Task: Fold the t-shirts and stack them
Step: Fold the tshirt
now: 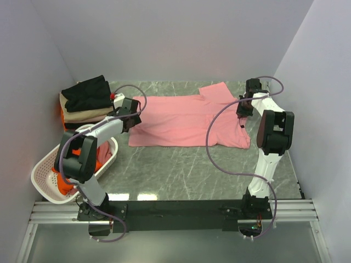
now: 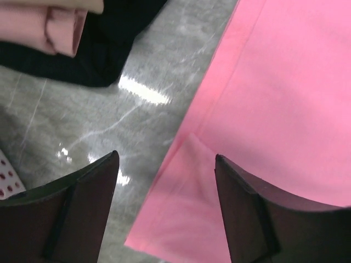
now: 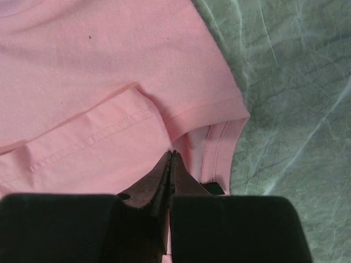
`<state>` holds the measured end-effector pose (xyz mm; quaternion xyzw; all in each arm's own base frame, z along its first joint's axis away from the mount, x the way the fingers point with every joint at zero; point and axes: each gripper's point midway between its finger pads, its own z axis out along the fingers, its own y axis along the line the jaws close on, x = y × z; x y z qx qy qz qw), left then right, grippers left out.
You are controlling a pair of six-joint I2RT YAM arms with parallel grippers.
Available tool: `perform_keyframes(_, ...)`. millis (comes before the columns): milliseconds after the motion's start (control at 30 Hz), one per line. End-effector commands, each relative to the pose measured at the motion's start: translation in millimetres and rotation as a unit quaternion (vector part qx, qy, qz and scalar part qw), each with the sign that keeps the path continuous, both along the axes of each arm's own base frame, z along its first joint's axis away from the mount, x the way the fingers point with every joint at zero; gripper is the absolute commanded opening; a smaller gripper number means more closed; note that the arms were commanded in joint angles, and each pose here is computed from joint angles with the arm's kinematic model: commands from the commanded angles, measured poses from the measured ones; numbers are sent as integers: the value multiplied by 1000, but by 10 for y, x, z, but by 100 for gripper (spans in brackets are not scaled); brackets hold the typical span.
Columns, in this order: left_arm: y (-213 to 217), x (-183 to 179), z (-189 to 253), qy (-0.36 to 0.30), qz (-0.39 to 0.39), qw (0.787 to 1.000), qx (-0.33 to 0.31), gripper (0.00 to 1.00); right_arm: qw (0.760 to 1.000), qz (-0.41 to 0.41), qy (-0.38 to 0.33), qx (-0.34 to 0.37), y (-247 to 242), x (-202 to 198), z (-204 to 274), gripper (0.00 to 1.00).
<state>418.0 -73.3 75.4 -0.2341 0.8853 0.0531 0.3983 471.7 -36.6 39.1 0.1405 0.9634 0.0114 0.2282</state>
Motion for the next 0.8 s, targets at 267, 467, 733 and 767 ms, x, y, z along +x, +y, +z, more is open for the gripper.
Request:
perform_keyframes(267,-128,-187,-252,25,-16,1000,-9,56,999,-14,-27,-13,-109,59,190,0)
perform_keyframes(467,-109,-198,-398,45,-16,999,5,50,999,-19,-26,-11,-145,38,176,0)
perform_keyframes(733,-86,-241,-546,61,-13,998,12,36,999,-20,-27,-9,-154,37,180,0)
perform_keyframes(767,-76,-249,-535,59,-11,998,13,30,999,-21,-26,-9,-153,37,173,0)
